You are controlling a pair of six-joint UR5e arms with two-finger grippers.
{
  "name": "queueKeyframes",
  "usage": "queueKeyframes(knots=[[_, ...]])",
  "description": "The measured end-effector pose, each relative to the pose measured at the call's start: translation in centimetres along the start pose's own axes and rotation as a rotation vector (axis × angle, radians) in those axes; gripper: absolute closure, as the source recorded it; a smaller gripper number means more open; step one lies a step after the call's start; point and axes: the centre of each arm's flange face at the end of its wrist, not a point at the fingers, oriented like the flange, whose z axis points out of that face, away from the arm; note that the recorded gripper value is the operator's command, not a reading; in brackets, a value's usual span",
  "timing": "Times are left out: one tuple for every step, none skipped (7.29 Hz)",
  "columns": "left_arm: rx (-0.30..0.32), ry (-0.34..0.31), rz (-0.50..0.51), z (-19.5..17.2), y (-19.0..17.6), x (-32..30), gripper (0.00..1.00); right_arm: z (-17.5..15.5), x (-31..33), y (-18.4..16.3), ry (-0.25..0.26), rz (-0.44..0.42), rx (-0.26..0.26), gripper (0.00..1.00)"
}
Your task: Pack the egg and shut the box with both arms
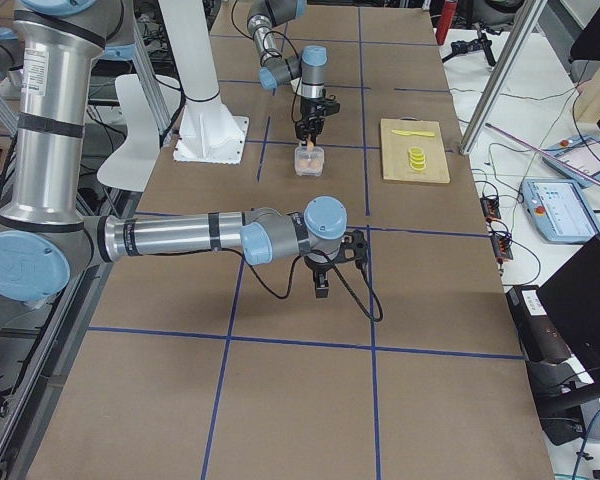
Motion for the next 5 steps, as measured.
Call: queueKeyframes(knots=[[0.006, -0.009, -0.005, 0.26, 0.03, 0.04, 0.06, 0.0, 0.0, 0.0, 0.0, 0.002, 0.0, 0.0], [0.012, -0.016, -0.019, 0.51, 0.17, 0.24, 0.0, -0.01, -0.01, -0.02, 0.001, 0.007, 0.0, 0.0], [0.019, -0.019, -0.037, 0.72, 0.34, 0.53, 0.0, 0.01, -0.03, -0.04, 0.001, 0.014, 0.0, 0.0], [0.025, -0.018, -0.047, 0.87, 0.5, 0.76, 0.0, 0.03, -0.09, -0.09, 0.001, 0.018, 0.0, 0.0], [0.027, -0.017, -0.055, 0.96, 0.6, 0.89, 0.0, 0.08, -0.2, -0.17, 0.001, 0.02, 0.0, 0.0]])
